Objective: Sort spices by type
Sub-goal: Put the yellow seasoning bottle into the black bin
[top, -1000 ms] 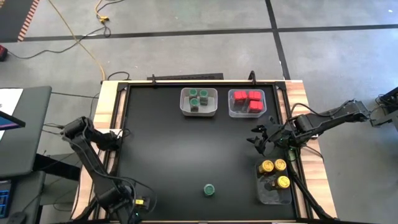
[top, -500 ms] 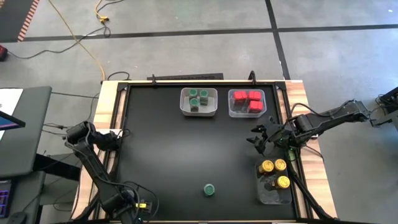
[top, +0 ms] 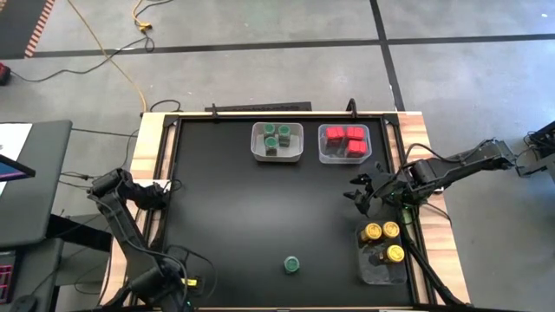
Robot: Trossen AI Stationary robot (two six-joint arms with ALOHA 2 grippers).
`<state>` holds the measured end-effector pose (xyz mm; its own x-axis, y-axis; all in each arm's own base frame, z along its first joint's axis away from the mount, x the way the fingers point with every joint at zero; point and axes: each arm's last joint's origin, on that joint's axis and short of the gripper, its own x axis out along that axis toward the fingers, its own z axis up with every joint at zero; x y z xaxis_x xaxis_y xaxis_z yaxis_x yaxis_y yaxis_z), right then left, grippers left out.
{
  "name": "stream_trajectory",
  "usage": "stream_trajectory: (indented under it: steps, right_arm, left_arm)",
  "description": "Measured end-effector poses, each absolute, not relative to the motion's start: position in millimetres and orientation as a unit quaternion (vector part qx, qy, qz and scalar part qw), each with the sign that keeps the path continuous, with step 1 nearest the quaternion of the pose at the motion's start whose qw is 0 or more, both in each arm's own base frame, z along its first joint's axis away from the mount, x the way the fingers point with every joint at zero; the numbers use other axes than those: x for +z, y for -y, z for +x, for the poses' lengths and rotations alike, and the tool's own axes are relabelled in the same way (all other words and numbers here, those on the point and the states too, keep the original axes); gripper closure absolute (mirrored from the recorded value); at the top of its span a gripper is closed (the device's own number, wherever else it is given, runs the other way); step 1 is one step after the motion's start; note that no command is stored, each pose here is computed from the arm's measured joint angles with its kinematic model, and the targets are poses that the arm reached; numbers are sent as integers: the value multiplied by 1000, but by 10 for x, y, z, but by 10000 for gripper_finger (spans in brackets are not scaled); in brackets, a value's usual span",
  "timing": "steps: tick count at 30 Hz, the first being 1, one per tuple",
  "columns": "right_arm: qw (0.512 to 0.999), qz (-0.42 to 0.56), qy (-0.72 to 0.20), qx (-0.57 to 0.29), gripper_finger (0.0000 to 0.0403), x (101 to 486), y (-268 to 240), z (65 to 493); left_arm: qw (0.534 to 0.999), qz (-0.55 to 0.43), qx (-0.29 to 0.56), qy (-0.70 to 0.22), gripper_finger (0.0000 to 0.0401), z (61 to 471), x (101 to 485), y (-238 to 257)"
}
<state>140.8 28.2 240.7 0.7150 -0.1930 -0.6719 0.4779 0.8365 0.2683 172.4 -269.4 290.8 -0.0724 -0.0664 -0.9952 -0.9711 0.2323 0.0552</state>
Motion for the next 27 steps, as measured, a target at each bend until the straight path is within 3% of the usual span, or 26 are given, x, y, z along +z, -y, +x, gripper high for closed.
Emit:
stream_trajectory:
  steps: [9, 27]
  right_arm:
    - [896, 242, -319, -193, 101, 2414, -285, 1415]
    - [871, 320, -301, -221, 101, 2413, -284, 1414]
  left_arm:
    - [587, -324, 341, -659, 81, 1701, 2825, 2661]
    - [634, -174, 200, -727, 81, 1645, 2743, 2652]
